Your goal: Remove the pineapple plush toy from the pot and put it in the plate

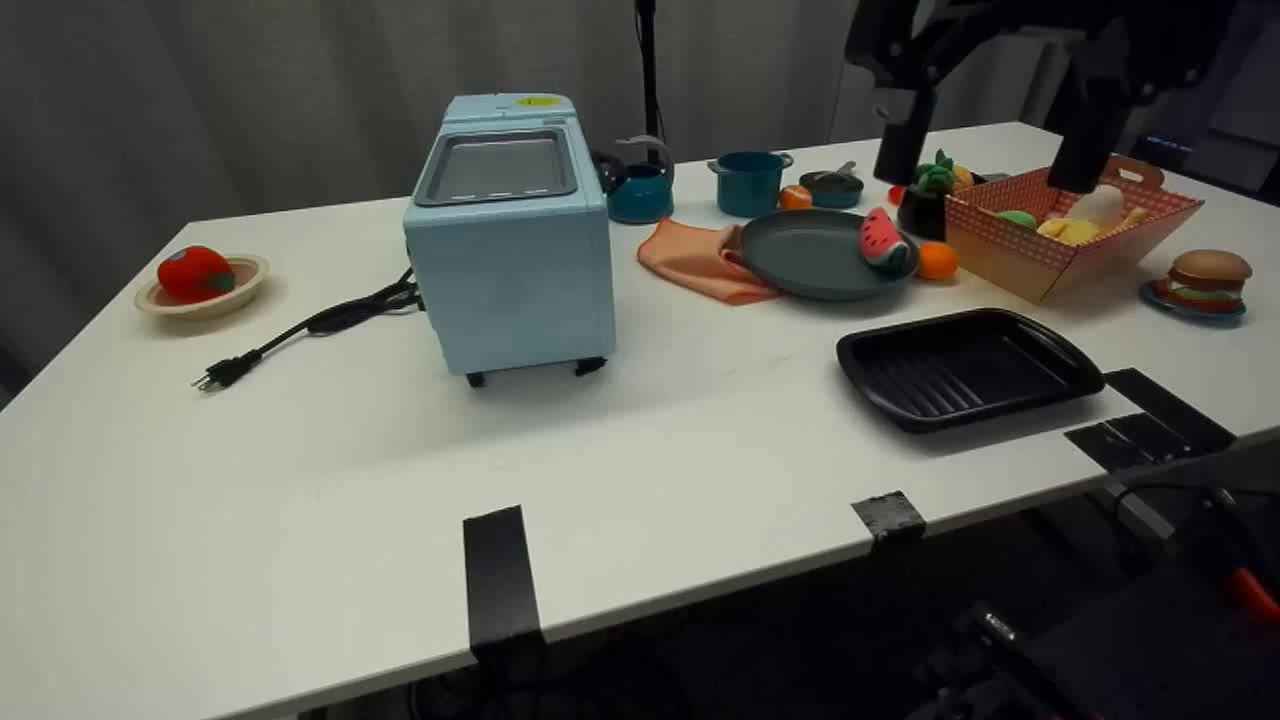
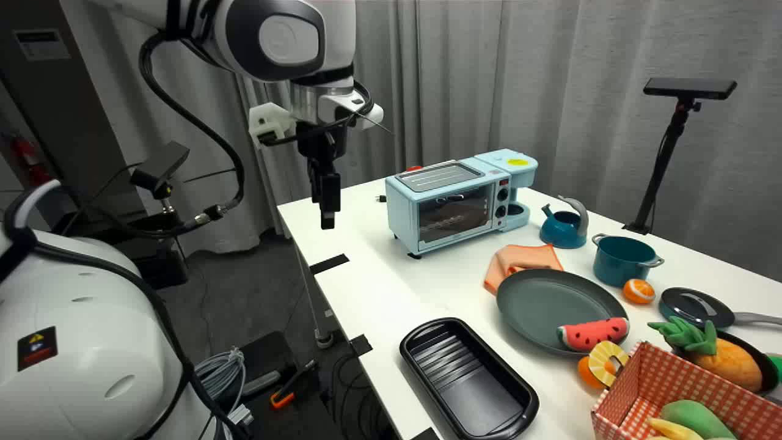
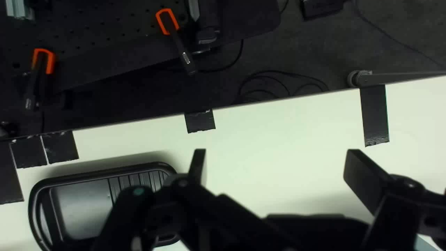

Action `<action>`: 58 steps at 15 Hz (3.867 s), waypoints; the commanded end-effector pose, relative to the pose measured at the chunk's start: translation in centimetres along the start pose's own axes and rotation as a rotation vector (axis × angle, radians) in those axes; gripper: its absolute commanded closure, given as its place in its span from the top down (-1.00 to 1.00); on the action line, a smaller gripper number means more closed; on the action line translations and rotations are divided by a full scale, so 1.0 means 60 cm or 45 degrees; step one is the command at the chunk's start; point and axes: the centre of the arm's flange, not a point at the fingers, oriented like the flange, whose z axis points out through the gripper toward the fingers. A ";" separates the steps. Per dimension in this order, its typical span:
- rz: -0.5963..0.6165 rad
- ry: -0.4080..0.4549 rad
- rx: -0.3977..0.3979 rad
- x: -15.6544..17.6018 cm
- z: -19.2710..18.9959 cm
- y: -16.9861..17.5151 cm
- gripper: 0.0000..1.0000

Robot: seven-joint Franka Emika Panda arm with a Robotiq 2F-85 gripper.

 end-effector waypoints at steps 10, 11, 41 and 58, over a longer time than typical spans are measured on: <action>-0.091 0.121 -0.158 0.023 -0.031 0.022 1.00; -0.091 0.118 -0.159 0.023 -0.029 0.022 1.00; 0.267 0.428 -0.109 0.399 -0.165 0.257 1.00; 0.437 0.526 -0.086 0.472 -0.176 0.361 1.00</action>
